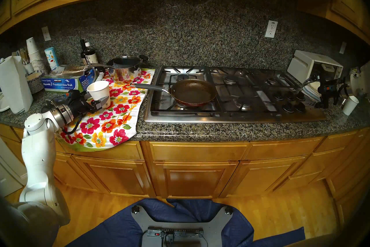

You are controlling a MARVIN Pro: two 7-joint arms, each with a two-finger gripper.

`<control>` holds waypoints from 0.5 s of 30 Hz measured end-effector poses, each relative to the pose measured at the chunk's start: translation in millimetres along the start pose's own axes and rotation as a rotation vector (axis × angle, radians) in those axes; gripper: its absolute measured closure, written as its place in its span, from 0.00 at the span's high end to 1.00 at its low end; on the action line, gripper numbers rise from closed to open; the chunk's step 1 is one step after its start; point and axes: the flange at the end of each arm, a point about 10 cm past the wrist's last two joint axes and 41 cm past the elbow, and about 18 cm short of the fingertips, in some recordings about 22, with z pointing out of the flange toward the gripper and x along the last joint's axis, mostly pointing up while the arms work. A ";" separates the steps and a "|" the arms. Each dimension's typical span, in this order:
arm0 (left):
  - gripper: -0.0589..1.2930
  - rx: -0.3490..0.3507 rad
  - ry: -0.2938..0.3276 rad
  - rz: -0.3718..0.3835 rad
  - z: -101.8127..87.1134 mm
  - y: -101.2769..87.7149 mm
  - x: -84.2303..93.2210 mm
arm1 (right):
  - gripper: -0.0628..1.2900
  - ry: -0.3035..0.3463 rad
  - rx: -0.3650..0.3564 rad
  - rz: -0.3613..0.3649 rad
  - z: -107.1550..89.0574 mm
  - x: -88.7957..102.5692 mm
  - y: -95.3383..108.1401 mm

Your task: Pick up the water cup, pour water into the pot, turn on the stove

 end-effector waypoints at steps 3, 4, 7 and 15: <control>0.80 -0.002 0.000 0.003 -0.1 0.1 0.0 | 0.95 0.000 0.000 0.000 0.0 0.0 0.0; 0.79 -0.003 0.000 0.004 -0.1 0.1 0.0 | 0.95 0.000 0.000 0.000 0.0 0.0 0.0; 0.73 -0.005 0.000 0.007 -0.3 0.2 0.1 | 0.95 0.000 0.000 0.000 0.0 0.0 0.0; 0.70 -0.015 0.000 0.017 -0.6 1.2 1.5 | 0.95 0.000 0.000 0.000 0.0 0.0 0.0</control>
